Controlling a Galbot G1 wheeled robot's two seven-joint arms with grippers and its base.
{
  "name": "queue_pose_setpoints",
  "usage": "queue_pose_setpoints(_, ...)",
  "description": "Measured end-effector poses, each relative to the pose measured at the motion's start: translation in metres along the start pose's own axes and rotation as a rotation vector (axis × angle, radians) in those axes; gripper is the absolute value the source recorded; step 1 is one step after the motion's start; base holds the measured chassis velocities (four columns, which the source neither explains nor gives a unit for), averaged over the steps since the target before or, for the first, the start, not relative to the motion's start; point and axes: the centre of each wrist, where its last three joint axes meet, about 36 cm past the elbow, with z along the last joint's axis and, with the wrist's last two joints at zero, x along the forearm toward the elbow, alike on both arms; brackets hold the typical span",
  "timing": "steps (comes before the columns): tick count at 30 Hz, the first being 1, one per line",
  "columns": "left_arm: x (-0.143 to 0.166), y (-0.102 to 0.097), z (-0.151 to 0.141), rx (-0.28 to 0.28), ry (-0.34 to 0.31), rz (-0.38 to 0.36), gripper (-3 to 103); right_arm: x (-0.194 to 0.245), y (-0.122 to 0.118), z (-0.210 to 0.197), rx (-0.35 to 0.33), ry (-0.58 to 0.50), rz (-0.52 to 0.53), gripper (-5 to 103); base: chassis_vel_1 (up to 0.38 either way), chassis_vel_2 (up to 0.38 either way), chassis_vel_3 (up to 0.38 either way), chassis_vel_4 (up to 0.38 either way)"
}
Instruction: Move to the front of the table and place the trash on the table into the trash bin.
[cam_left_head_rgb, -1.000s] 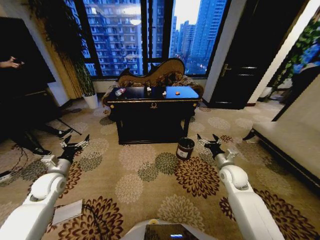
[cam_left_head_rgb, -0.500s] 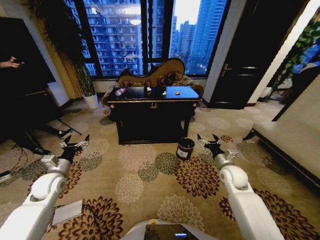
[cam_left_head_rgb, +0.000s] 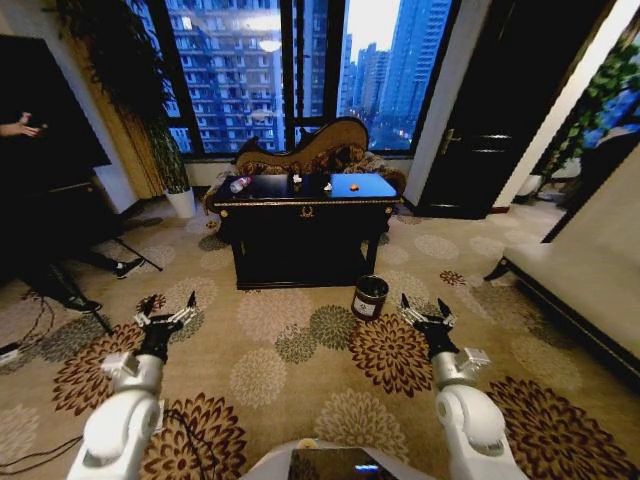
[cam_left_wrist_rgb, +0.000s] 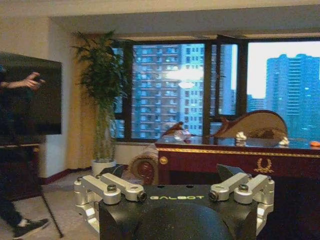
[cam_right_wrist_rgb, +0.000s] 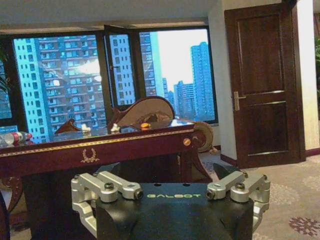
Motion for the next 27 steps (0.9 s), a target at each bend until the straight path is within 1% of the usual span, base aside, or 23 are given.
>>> queue_pose_setpoints(1, 0.006, -0.004, -0.003, -0.002, 0.0, -0.013, 100, -0.001, 0.0, 0.0, 0.001, 0.001, -0.002, 100, 0.0, 0.0, 0.0, 0.0)
queue_pose_setpoints(2, 0.006, -0.004, -0.003, -0.002, 0.0, -0.013, 100, -0.001, 0.0, 0.0, 0.001, 0.001, -0.002, 100, 0.0, 0.0, 0.0, 0.0)
queue_pose_setpoints(3, 0.012, -0.011, -0.009, 0.0, 0.002, -0.033, 100, -0.002, 0.0, -0.001, 0.003, 0.005, -0.006, 100, 0.0, 0.0, 0.0, 0.0)
queue_pose_setpoints(4, 0.013, -0.014, -0.013, 0.0, 0.004, -0.036, 100, -0.004, 0.0, -0.001, 0.009, 0.01, -0.015, 100, 0.0, 0.0, 0.0, 0.0)
queue_pose_setpoints(7, 0.01, -0.012, -0.012, -0.015, 0.006, -0.029, 100, -0.006, -0.003, -0.002, 0.017, 0.015, -0.025, 100, 0.0, 0.0, 0.0, 0.0)
queue_pose_setpoints(10, 0.004, -0.001, -0.01, -0.035, 0.008, -0.035, 100, -0.006, -0.007, -0.002, 0.018, 0.022, -0.026, 100, 0.0, 0.0, 0.0, 0.0)
queue_pose_setpoints(11, 0.004, -0.001, -0.01, -0.035, 0.008, -0.035, 100, -0.006, -0.007, -0.002, 0.018, 0.022, -0.026, 100, 0.0, 0.0, 0.0, 0.0)
queue_pose_setpoints(13, 0.002, 0.009, -0.011, -0.037, 0.009, -0.038, 100, -0.007, -0.014, -0.001, 0.026, 0.03, -0.028, 100, 0.0, 0.0, 0.0, 0.0)
queue_pose_setpoints(14, 0.002, 0.009, -0.011, -0.037, 0.009, -0.038, 100, -0.007, -0.014, -0.001, 0.026, 0.03, -0.028, 100, 0.0, 0.0, 0.0, 0.0)
queue_pose_setpoints(17, -0.003, 0.022, -0.01, -0.054, 0.015, -0.019, 100, -0.013, -0.024, 0.0, 0.057, 0.037, -0.039, 100, 0.0, 0.0, 0.0, 0.0)
queue_pose_setpoints(20, -0.006, 0.028, -0.01, -0.062, 0.015, -0.017, 100, -0.016, -0.027, -0.001, 0.068, 0.034, -0.042, 100, 0.0, 0.0, 0.0, 0.0)
queue_pose_setpoints(21, -0.009, 0.035, -0.01, -0.063, 0.012, -0.021, 100, -0.02, -0.03, -0.003, 0.075, 0.029, -0.041, 100, 0.0, 0.0, 0.0, 0.0)
queue_pose_setpoints(22, -0.009, 0.035, -0.01, -0.063, 0.012, -0.021, 100, -0.02, -0.03, -0.003, 0.075, 0.029, -0.041, 100, 0.0, 0.0, 0.0, 0.0)
queue_pose_setpoints(24, -0.013, 0.043, -0.01, -0.062, 0.013, -0.032, 100, -0.022, -0.034, -0.005, 0.077, 0.021, -0.036, 100, 0.0, 0.0, 0.0, 0.0)
queue_pose_setpoints(25, -0.015, 0.051, -0.009, -0.063, 0.014, -0.044, 100, -0.024, -0.036, -0.007, 0.075, 0.014, -0.029, 100, 0.0, 0.0, 0.0, 0.0)
queue_pose_setpoints(27, -0.016, 0.054, -0.009, -0.063, 0.015, -0.049, 100, -0.025, -0.038, -0.008, 0.074, 0.011, -0.026, 100, 0.0, 0.0, 0.0, 0.0)
